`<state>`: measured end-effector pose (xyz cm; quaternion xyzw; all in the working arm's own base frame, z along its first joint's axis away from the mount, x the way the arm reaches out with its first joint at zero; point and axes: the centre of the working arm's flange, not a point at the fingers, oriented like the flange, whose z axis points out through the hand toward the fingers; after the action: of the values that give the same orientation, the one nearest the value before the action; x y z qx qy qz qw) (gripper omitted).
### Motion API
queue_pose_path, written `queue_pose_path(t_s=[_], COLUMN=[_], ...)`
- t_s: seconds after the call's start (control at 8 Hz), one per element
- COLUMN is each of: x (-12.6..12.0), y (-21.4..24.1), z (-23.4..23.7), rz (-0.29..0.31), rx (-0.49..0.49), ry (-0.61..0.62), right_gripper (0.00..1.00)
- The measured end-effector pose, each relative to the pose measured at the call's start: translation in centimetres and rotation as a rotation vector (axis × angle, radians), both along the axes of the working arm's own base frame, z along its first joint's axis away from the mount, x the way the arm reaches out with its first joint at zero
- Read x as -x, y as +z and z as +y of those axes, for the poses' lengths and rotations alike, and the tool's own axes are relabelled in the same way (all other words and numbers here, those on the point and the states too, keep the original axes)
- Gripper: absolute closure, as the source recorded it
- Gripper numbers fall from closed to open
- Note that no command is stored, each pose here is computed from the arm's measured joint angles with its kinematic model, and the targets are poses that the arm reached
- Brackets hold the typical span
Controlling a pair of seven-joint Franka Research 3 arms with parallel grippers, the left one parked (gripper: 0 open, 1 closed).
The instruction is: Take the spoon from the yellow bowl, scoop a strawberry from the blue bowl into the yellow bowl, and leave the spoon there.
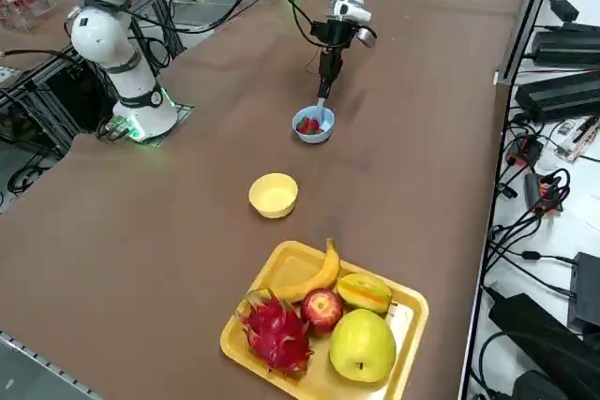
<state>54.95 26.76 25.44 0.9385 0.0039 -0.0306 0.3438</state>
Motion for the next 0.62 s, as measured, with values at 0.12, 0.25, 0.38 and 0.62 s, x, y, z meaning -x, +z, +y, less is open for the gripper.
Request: queue_pose_path(t_s=[0.12,0.25,0.38,0.62], x=[0.1,0.2,0.2,0.2], y=[-0.3,-0.7,-1.2,-2.0], z=[0.6,1.1,1.7,2.3], rz=[0.006,0.014,0.022,0.035], rx=[0.014,0.038,0.061,0.095], ry=[0.008,0.020,0.030,0.054], right_gripper=[0.89,0.89,0.89,0.89])
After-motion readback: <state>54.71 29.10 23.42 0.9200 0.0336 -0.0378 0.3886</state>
